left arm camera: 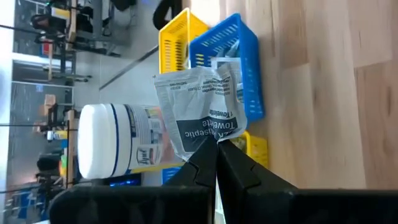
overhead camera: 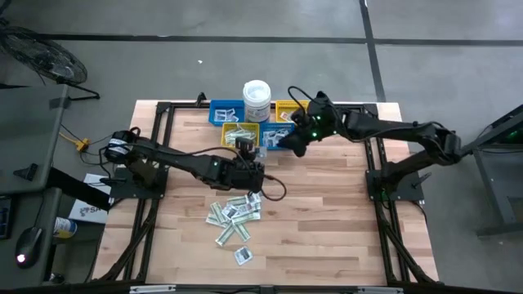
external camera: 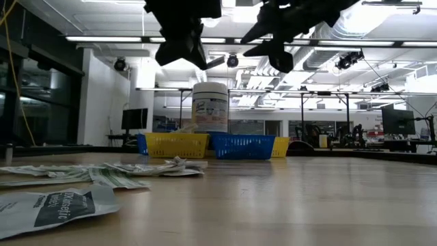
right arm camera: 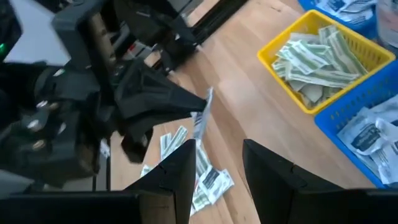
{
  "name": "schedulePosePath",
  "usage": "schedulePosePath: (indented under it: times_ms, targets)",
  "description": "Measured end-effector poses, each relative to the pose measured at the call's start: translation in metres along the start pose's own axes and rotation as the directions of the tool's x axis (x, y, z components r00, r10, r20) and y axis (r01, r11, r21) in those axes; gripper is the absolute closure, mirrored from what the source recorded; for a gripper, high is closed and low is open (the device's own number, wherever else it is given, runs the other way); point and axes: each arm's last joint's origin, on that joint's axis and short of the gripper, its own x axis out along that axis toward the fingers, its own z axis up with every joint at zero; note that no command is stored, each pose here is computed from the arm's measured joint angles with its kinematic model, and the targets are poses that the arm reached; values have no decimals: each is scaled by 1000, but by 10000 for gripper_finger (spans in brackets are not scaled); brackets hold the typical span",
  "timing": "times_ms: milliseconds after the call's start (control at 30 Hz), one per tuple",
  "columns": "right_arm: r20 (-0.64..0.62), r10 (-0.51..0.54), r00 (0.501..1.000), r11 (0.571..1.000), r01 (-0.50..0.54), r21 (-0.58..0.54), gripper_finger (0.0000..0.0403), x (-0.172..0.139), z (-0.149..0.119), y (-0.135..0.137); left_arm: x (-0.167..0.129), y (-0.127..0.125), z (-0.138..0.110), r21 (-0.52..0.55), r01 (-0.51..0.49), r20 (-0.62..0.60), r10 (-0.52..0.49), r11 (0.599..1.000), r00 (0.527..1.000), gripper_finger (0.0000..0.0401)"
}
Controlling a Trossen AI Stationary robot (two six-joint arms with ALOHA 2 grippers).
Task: Pick & Place First Aid Supplies
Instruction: Put the black towelette pack into the right blue bin
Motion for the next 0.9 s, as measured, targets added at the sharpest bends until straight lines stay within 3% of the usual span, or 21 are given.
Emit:
schedulePosePath:
  times_ms: [200,467,900]
  targets:
    - [5,8,1000,997,-8,79,277,10,1,-3,0,2,4,-11,-31,22,32,999,999,401]
    - [22,31,999,997,-32,65,270,16,0,2,3,6,5,-29,-44,30,45,999,999,401]
    - [33,37,999,998,-39,54,184,27,-1,1,6,9,5,-32,-48,23,48,998,999,401]
